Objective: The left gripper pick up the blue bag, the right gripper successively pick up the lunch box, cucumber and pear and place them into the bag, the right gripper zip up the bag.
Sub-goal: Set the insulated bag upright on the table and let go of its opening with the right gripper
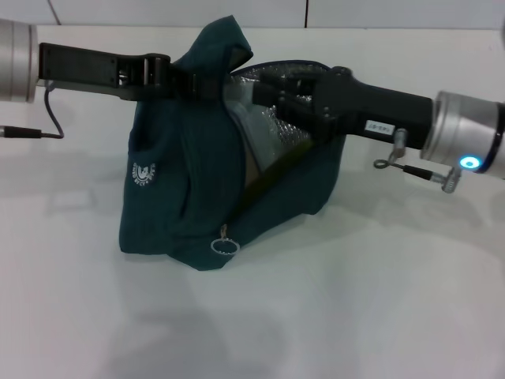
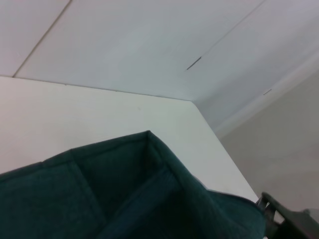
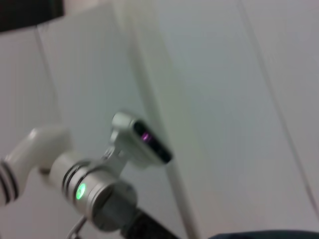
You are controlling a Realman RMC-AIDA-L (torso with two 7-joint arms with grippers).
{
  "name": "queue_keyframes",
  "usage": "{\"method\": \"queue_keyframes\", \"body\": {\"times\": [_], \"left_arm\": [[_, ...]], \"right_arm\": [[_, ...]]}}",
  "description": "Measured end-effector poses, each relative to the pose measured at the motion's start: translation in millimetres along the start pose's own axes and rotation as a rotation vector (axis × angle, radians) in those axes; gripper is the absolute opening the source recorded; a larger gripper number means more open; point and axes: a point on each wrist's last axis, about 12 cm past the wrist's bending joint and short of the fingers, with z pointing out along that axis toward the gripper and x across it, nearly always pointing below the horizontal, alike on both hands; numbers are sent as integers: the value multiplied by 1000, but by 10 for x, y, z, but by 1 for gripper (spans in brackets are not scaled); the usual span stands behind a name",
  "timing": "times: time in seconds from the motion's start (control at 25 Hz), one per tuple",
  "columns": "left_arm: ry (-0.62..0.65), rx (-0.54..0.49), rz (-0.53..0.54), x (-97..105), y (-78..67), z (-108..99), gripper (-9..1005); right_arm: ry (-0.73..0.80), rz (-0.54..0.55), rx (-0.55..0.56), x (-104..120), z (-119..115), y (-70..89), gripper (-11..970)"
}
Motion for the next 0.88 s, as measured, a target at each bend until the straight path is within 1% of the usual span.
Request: {"method": "queue_keyframes", "body": {"times": [0.12, 0.24, 0.4, 0.44, 0.48, 0.56, 0.68, 0.76, 0.88], "left_arm": [[-3, -1, -3, 7, 6, -8, 47], [-4, -3, -7, 21, 16, -17, 47], [-3, -2, -9, 35, 19, -13, 47], [-2, -1, -9, 37, 18, -9, 47], [0, 0, -8, 37, 15, -4, 47], [1, 2, -5, 30, 7, 6, 48], [0, 8, -1, 20, -7, 20, 48], [-2, 15, 1, 17, -16, 25, 48], [-4, 21, 2, 12, -24, 31, 48]], "right_arm": [[-54, 55, 39, 40, -154, 2, 179], [-109, 153, 99, 117, -355, 3, 309], [-171, 376, 184, 300, -665, 34, 493], [-180, 441, 201, 355, -732, 48, 515], [-187, 556, 228, 457, -825, 67, 537], [-186, 637, 241, 522, -864, 76, 581], [-169, 794, 253, 631, -876, 85, 647], [-158, 837, 255, 650, -850, 77, 691], [-150, 849, 258, 630, -795, 43, 760]]}}
